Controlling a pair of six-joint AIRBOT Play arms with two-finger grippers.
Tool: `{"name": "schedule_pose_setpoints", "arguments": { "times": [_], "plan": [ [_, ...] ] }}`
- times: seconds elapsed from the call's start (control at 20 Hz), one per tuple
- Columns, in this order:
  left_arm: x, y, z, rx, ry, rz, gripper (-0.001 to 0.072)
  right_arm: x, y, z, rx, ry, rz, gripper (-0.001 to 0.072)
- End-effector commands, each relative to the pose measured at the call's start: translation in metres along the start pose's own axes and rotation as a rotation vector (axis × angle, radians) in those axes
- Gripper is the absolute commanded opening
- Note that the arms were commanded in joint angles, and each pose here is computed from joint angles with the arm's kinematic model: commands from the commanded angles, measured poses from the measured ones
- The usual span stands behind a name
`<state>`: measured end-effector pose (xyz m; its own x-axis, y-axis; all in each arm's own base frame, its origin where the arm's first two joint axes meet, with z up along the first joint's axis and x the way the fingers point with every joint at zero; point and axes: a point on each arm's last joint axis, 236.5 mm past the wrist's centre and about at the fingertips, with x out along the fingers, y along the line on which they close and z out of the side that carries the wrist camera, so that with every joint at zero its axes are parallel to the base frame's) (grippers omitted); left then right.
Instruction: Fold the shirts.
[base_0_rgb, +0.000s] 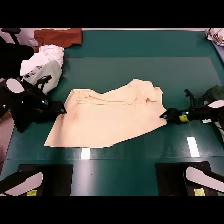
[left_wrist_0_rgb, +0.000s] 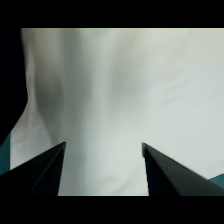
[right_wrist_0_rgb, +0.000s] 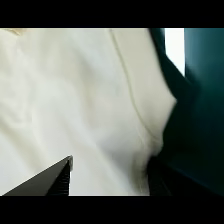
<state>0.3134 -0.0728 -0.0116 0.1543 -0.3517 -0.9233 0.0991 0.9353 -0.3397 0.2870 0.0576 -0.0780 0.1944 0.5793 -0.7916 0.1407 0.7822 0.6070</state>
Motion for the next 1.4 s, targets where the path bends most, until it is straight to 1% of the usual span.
{"name": "schedule_pose_setpoints", "arguments": {
  "times": [0.0,0.05,0.1,0.15,0.35,0.5,0.6,0.75,0.85,0.95,1.0,1.05,1.1,1.25,1.3,1.35],
  "plan": [
    [0.010,0.002,-0.015,-0.011,0.040,-0.009,0.0579,0.023,0.002,0.004,-0.058,0.004,-0.043,0.0412],
    [0.009,0.000,-0.013,-0.012,0.029,-0.013,0.0579,0.025,0.004,0.006,-0.073,-0.003,-0.051,0.0296],
    [0.008,-0.001,-0.011,-0.012,0.016,-0.016,0.0579,0.025,0.006,0.011,-0.090,-0.017,-0.057,0.0141],
    [0.007,-0.003,-0.010,-0.014,0.012,-0.024,0.0579,0.021,0.009,0.018,-0.110,-0.030,-0.062,0.0020],
    [0.007,-0.017,-0.008,-0.037,0.004,-0.083,0.0579,-0.026,0.028,0.079,-0.149,-0.167,-0.054,0.0016],
    [0.004,-0.034,0.007,-0.072,-0.052,-0.155,0.0579,-0.069,0.019,0.120,-0.149,-0.271,-0.132,0.0015],
    [0.003,-0.044,0.009,-0.073,-0.062,-0.197,0.0579,-0.080,0.011,0.129,-0.150,-0.262,-0.171,0.0015],
    [0.010,-0.054,-0.002,-0.031,-0.021,-0.195,0.0580,-0.074,0.004,0.133,-0.124,-0.223,-0.175,0.0016],
    [0.016,-0.057,0.007,-0.023,-0.069,-0.183,0.0580,-0.068,0.003,0.128,-0.091,-0.193,-0.163,0.0016],
    [0.015,-0.061,0.037,-0.035,-0.194,-0.180,0.0580,-0.064,0.005,0.118,-0.094,-0.162,-0.158,0.0019],
    [0.015,-0.066,0.053,-0.048,-0.257,-0.190,0.0580,-0.064,0.005,0.116,-0.098,-0.162,-0.164,0.0039],
    [0.015,-0.071,0.065,-0.063,-0.300,-0.205,0.0580,-0.068,0.003,0.115,-0.106,-0.173,-0.183,0.0176],
    [0.017,-0.079,0.074,-0.076,-0.322,-0.226,0.0580,-0.073,0.005,0.116,-0.117,-0.185,-0.191,0.0197],
    [0.031,-0.097,0.093,-0.081,-0.314,-0.263,0.0583,-0.092,0.014,0.123,-0.154,-0.234,-0.214,0.0204],
    [0.036,-0.101,0.100,-0.072,-0.309,-0.265,0.0583,-0.099,0.018,0.128,-0.157,-0.261,-0.216,0.0298],
    [0.041,-0.105,0.107,-0.062,-0.310,-0.266,0.0615,-0.106,0.022,0.134,-0.150,-0.298,-0.218,0.0443]
  ]
}}
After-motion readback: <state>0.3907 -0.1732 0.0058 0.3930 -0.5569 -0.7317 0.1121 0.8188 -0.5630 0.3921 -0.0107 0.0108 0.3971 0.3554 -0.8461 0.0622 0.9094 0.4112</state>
